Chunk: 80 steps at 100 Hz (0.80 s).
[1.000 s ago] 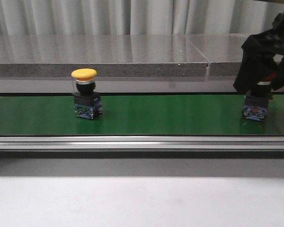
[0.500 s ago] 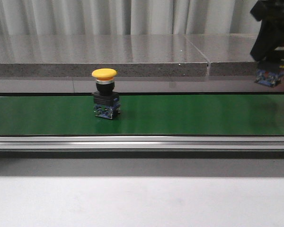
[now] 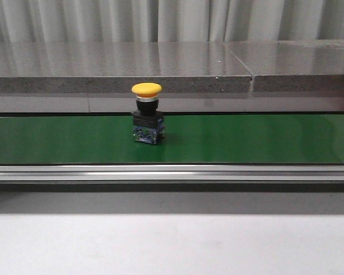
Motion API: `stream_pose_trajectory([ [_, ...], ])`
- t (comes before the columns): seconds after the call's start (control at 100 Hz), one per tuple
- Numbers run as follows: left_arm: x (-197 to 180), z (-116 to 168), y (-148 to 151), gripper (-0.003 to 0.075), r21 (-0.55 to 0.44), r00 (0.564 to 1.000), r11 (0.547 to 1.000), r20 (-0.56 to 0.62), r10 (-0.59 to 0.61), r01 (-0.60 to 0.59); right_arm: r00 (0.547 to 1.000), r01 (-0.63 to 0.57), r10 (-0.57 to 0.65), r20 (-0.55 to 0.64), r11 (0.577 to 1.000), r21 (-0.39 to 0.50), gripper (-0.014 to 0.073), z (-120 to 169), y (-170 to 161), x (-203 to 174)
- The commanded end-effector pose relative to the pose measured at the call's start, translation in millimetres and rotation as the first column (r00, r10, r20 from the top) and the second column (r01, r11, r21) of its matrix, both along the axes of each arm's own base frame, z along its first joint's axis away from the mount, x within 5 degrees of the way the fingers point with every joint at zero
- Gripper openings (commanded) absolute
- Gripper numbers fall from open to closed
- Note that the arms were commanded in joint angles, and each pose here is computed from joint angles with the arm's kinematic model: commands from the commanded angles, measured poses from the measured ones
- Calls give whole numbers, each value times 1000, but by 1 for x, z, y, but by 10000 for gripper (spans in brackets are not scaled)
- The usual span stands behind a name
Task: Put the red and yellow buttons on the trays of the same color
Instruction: 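Carry the red button into the red tray and open the right gripper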
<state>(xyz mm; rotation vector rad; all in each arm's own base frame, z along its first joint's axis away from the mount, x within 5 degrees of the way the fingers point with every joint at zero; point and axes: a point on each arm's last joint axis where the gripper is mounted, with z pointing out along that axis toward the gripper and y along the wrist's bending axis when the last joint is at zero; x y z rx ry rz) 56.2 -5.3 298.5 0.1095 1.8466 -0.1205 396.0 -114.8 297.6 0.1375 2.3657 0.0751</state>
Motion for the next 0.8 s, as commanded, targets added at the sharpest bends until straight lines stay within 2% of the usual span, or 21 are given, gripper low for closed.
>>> stream_pose_trajectory([
  [0.0, 1, 14, -1, -19, -15, 996, 1000, 85, -15, 16, 995, 44, -42, 94, 999, -21, 181, 20, -16, 9],
  [0.27, 1, 14, -1, -19, -15, 996, 1000, 85, -15, 16, 995, 82, -82, 57, 997, -9, 181, -13, -46, 37],
  [0.79, 1, 14, -1, -19, -15, 996, 1000, 85, -15, 16, 994, 99, -99, 37, 995, -7, 186, -52, -59, 64],
])
